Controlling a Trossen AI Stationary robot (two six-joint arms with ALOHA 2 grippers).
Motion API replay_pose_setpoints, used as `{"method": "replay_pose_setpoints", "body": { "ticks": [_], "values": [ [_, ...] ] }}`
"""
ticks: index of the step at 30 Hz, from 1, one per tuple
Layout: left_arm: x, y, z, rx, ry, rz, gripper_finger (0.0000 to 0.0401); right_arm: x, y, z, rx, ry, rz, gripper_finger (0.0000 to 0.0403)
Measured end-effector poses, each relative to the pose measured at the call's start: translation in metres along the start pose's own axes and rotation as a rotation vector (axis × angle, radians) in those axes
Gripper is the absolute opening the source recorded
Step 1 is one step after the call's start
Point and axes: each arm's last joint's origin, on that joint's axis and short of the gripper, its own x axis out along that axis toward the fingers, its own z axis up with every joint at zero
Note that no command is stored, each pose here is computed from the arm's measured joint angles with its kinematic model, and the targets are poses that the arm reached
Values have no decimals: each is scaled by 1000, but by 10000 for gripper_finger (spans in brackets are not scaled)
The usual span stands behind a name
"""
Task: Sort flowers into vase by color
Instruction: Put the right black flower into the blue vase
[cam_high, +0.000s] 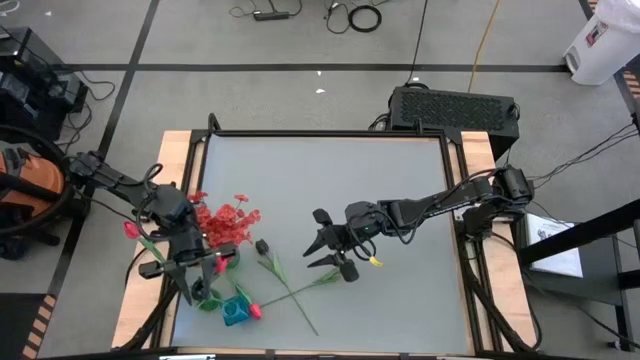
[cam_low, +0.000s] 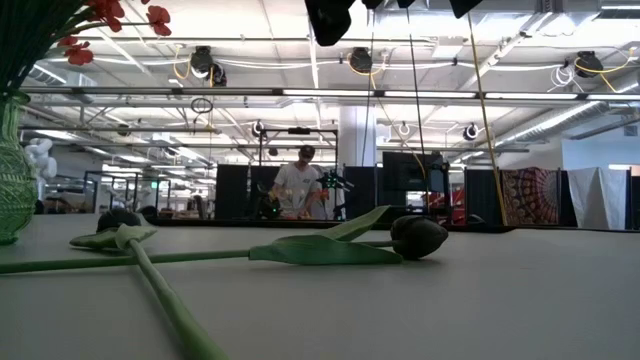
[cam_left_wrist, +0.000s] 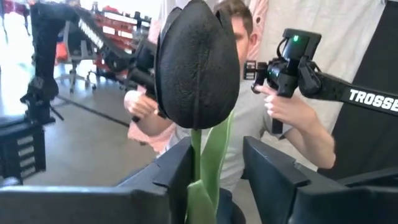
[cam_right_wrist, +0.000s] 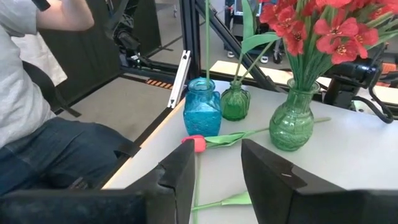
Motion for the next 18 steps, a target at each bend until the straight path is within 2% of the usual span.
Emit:
{"method": "replay_pose_setpoints", "body": {
  "ticks": [7,15,18],
  "values": [
    [0,1,-7,-61,53,9,182,0,-1,0,4,4,-48,123],
    [-7,-3,-4,-102,39,26,187,0,-1,0,4,3,-48,123],
    [-13,-6,-7,-160,64,51,187,0,-1,0,4,3,-48,123]
  ]
}}
